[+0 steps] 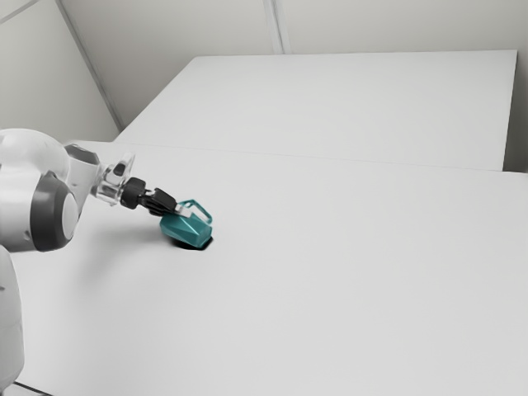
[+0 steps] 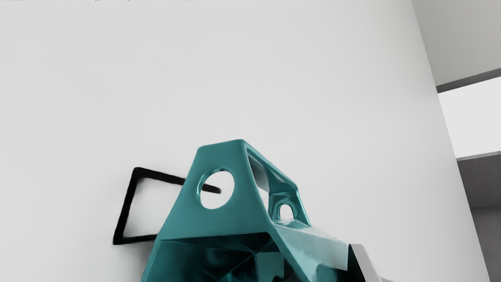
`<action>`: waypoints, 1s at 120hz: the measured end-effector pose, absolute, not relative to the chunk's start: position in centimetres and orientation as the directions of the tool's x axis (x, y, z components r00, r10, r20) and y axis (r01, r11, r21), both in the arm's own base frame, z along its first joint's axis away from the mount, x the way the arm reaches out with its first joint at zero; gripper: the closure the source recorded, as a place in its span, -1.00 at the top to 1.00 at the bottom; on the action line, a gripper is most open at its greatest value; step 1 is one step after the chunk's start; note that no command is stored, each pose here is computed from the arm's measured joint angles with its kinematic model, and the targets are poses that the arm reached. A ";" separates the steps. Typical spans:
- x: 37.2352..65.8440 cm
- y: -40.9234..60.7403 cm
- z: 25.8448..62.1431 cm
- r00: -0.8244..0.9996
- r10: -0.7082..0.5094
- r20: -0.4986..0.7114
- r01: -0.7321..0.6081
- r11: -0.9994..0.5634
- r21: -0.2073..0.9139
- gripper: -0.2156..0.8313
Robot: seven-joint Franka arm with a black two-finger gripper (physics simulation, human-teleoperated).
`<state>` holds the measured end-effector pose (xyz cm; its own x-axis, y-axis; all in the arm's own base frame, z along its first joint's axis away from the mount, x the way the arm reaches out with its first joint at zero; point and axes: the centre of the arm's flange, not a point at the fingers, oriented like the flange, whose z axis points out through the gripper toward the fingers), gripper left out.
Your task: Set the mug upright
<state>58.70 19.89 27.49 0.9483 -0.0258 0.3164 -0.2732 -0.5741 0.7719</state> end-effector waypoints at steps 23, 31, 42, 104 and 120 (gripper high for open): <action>59.0 19.1 28.6 0.940 -0.040 0.339 -0.302 -0.563 0.770 -0.81; 59.3 18.5 29.5 0.933 -0.050 0.355 -0.322 -0.556 0.767 -0.83; 59.6 17.3 31.0 0.923 -0.068 0.379 -0.352 -0.545 0.761 -0.84; 61.6 9.0 39.1 0.876 -0.273 0.398 -0.475 -0.636 0.608 -0.89; 61.0 7.2 42.3 0.854 -0.403 0.329 -0.518 -0.709 0.478 -0.90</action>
